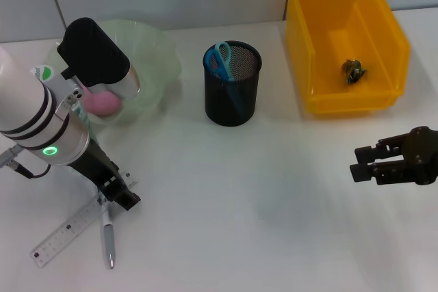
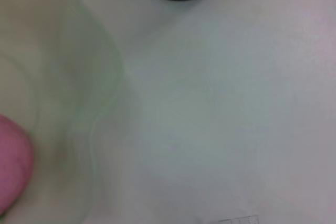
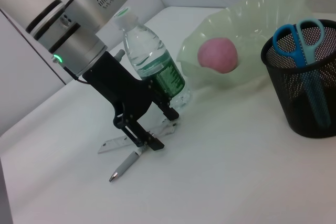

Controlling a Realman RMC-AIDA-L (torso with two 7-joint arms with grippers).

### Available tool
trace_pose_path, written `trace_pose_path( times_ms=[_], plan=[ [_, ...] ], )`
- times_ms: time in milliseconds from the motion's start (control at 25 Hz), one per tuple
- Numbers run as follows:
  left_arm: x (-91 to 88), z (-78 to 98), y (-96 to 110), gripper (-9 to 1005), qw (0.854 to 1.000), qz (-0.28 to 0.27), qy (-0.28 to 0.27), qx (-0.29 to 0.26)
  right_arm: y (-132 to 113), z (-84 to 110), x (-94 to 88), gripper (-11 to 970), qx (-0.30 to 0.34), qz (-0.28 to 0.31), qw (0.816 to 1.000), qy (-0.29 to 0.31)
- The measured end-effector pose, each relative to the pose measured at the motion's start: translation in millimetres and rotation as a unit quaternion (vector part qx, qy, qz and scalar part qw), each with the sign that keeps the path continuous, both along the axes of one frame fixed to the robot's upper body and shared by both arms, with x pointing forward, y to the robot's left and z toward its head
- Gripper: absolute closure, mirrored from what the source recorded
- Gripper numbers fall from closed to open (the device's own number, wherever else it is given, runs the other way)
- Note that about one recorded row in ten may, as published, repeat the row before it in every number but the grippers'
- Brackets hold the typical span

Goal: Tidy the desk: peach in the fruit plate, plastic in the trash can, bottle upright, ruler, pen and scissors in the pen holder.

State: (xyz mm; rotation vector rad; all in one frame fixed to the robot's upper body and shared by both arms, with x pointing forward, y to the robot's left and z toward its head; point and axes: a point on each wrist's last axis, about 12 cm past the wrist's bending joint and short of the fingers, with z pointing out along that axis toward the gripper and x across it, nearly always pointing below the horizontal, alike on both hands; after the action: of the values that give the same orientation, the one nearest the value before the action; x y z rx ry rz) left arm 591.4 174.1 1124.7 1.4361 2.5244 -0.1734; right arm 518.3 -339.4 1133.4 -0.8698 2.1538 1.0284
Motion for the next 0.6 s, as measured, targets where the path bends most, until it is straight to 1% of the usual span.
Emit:
trace_pose_path(
  times_ms=[600],
  plan=[
    [0.2, -0.6, -1.8, 274, 1.000, -0.005, -0.003, 0.002, 0.0, -0.6, 1.0, 452, -0.001, -0.004, 1.000, -0.002]
  ],
)
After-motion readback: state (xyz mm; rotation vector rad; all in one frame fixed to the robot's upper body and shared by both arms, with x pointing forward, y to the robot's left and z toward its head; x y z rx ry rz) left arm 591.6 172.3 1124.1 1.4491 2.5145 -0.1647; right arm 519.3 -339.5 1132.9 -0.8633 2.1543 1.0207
